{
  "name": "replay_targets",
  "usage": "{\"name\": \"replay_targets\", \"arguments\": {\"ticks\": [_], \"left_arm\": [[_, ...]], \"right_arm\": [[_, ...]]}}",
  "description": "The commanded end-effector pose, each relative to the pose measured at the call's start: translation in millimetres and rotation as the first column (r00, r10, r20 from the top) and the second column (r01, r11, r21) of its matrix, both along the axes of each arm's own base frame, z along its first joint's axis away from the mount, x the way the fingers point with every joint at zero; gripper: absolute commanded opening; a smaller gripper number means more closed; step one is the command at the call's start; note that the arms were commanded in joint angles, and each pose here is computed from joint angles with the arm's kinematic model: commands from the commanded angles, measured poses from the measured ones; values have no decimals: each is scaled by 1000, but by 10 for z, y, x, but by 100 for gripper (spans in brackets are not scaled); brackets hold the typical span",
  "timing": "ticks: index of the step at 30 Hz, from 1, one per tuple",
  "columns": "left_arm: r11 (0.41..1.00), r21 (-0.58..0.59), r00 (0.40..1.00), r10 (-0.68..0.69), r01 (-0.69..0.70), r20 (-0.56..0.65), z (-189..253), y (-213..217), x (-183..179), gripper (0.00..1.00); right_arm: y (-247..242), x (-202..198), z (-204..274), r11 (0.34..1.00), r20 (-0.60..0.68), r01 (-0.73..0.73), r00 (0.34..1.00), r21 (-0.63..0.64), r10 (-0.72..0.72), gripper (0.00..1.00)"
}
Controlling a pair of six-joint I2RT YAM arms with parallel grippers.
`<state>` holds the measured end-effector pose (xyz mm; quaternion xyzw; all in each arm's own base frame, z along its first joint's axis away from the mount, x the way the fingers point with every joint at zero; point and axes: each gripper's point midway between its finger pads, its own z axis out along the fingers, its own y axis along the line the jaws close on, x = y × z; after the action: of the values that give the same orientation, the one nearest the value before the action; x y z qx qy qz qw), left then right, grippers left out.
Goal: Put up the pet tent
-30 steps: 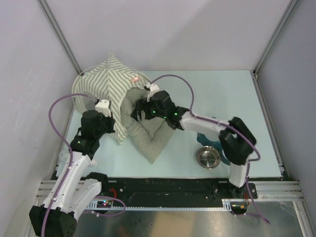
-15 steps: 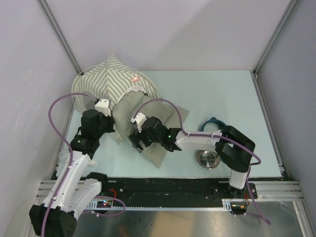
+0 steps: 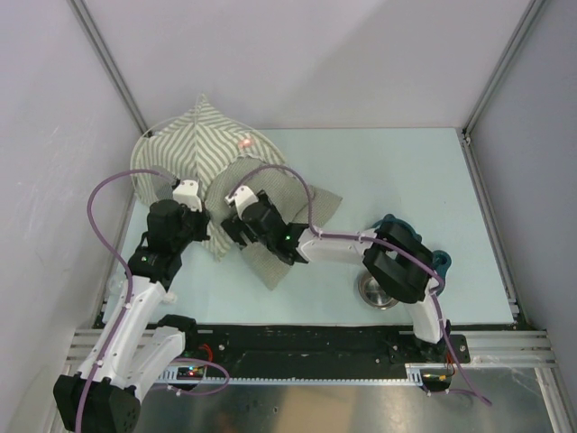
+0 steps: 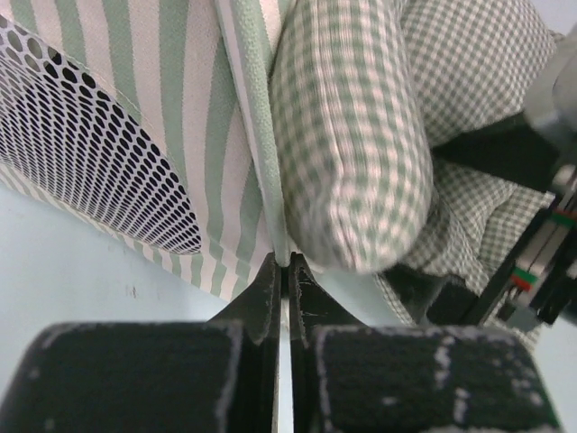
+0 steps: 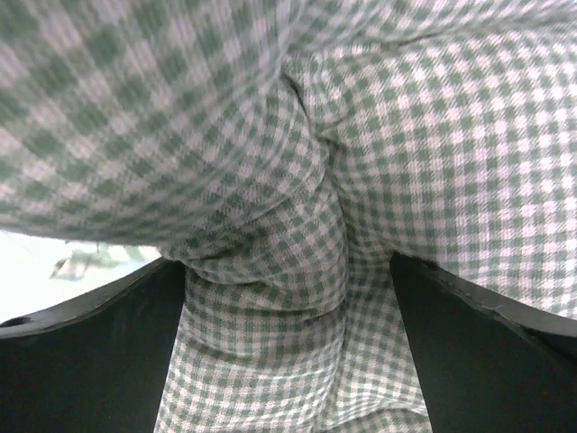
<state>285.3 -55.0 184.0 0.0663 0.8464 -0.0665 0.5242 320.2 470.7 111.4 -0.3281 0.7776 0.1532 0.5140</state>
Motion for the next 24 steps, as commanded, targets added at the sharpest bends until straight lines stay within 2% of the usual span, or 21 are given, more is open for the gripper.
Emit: {"name": "replay_targets", "arguments": {"ticks": [1,3,5,6,8,10,12,16,18,21,24], "left_arm": [[999,-3,999,-33,33,44,165,-47,11,0],[999,-2,998,-35,35,43,159,-50,7,0],[999,-3,998,-38,38,44,163,-53,5,0],[999,-4,998,-39,39,46,171,-56,6,0],[999,-5,998,-40,40,48,178,-59,7,0],[999,-8,998,-47,48,48,183,-72,7,0],[998,-11,997,-57,57,44,174,-92,3,0],[998,-12,997,-67,68,40,165,-109,7,0],[998,-14,997,-67,68,39,172,-112,16,0],[997,-19,997,-69,69,35,175,-122,30,0],[998,-21,998,-61,62,31,172,-117,45,0]], "right_arm": [[-110,658,894,975,182,138,969,174,-170,100],[-157,734,1004,969,164,122,974,213,-159,91],[-165,777,1055,964,111,83,987,251,-114,65],[-160,794,1064,962,79,56,994,267,-80,45],[-153,825,1037,956,7,42,999,290,-46,18],[-116,837,927,954,-64,45,998,298,-27,6],[-13,793,769,955,-132,29,991,294,11,4],[324,519,438,974,-232,-74,965,216,124,11],[464,346,327,971,-270,-139,944,195,190,17],[555,162,175,964,-337,-189,909,186,244,37],[525,105,18,969,-389,-193,890,152,239,53]]}}
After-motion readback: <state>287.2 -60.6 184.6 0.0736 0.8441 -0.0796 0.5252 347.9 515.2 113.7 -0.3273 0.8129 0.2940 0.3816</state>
